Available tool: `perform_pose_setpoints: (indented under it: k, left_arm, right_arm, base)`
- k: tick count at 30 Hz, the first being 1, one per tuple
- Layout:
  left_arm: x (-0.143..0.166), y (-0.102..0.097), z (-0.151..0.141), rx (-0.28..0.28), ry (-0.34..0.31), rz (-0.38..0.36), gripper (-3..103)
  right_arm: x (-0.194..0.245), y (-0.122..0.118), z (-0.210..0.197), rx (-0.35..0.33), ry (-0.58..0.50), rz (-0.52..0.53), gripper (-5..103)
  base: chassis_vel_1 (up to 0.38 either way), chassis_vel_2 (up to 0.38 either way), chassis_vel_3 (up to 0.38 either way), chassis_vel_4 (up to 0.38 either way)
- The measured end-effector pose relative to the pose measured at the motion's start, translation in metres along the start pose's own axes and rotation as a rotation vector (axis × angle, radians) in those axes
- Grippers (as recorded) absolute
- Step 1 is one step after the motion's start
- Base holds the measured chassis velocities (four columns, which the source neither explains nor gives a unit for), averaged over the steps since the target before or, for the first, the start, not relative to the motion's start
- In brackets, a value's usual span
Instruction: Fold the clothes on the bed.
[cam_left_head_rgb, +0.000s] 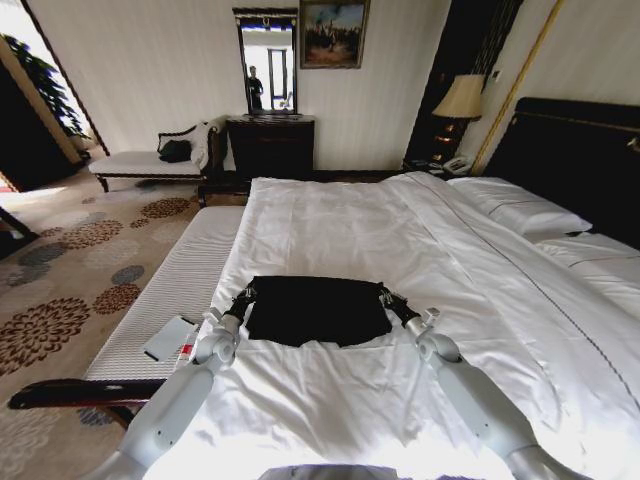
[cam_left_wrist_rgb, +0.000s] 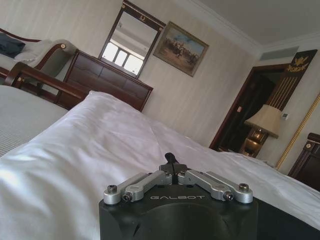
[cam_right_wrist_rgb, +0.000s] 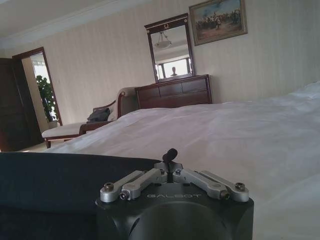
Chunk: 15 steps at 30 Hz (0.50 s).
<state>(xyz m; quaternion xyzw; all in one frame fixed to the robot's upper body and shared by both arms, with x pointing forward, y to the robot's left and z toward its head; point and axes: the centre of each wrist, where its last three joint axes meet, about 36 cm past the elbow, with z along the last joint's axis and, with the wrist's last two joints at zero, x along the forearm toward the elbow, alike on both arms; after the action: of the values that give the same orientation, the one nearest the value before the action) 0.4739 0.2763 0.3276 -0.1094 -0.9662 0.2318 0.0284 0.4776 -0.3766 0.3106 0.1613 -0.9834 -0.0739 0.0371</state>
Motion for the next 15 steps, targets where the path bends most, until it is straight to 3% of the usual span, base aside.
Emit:
perform_pose_setpoints:
  k: [15]
  left_arm:
    - [0.032,0.004,-0.003,0.006,-0.026,-0.013,0]
  right_arm:
    - [0.027,0.013,0.003,-0.002,-0.046,0.001,0]
  base:
    - [0.0,0.0,0.0,0.0]
